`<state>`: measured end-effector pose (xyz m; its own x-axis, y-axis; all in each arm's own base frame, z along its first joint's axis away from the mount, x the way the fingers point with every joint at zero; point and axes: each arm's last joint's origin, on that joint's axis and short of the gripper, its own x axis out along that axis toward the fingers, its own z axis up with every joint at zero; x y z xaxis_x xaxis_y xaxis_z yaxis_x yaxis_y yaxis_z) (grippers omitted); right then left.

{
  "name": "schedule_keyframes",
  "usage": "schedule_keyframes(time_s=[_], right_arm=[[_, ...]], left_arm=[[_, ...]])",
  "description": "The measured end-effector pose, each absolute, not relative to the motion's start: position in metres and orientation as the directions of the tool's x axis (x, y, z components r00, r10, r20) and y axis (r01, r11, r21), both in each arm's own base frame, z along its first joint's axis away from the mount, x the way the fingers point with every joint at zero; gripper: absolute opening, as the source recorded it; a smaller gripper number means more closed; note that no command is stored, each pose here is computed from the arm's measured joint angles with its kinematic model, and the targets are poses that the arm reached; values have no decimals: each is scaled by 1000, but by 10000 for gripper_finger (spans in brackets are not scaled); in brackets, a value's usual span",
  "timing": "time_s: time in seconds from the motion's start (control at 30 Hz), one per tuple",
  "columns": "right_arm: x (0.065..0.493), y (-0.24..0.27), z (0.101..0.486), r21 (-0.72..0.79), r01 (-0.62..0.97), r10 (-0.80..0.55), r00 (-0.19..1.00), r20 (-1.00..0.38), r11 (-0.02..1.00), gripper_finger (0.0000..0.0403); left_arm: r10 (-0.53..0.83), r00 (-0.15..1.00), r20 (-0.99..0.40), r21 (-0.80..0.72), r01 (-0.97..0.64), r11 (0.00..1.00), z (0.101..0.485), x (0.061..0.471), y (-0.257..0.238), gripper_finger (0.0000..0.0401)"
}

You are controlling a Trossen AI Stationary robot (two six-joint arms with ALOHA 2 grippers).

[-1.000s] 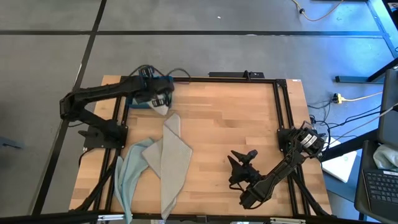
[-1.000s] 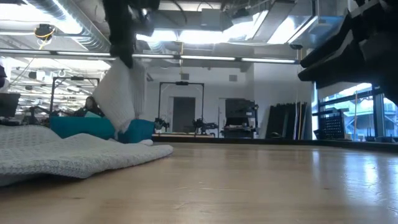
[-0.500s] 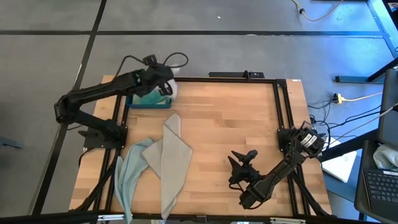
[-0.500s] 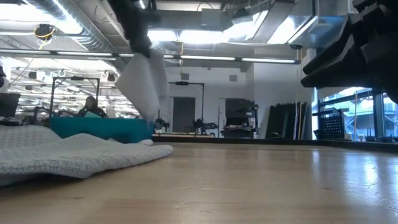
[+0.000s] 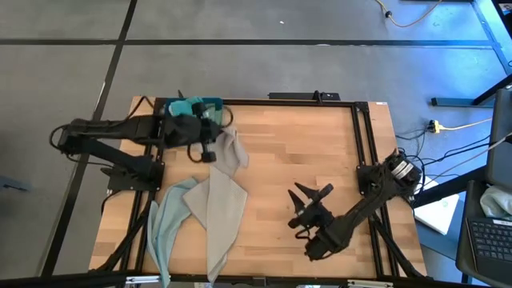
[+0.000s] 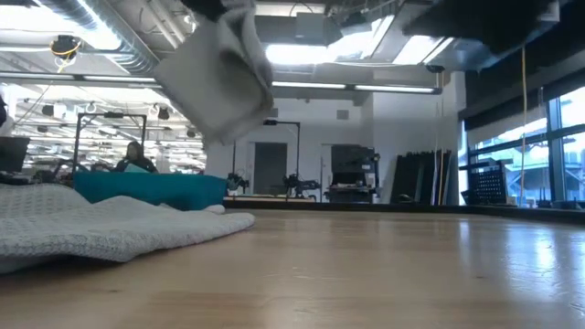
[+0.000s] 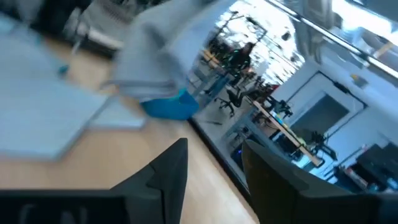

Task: Fold microfiber towels
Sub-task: Fold the right gray towel

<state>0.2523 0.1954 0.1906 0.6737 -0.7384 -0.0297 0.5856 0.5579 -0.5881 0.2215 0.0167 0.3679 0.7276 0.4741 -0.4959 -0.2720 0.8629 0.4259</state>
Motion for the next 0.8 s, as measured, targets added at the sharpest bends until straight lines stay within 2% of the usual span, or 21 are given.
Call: schedule_keyframes(time_s=[0.1, 0.23, 0.43, 0.5, 0.63, 0.7, 0.8], right_arm=[[265, 189, 203, -533, 639, -761, 648, -16, 555, 162], [288, 185, 215, -469, 687, -793, 608, -48, 555, 195], [328, 182, 238, -529, 643, -802, 583, -131, 554, 242], [342, 177, 244, -553, 571, -768, 601, -221, 606, 250], [373, 166, 255, -510, 389, -606, 701, -376, 767, 254], [384, 162, 261, -495, 347, -553, 749, -365, 797, 254], [395, 159, 274, -487, 364, -537, 796, -279, 794, 255]], left_arm=[[463, 746, -478, 415, -273, 868, 368, 223, -2, 0], [451, 768, -456, 405, -272, 873, 369, 222, -20, 0], [469, 773, -427, 425, -286, 859, 369, 219, -37, 0], [455, 781, -427, 425, -271, 864, 369, 218, -40, 0], [435, 781, -447, 430, -239, 871, 367, 215, -47, 0], [440, 770, -462, 432, -238, 870, 364, 212, -50, 0], [455, 749, -482, 439, -243, 865, 361, 208, -53, 0]])
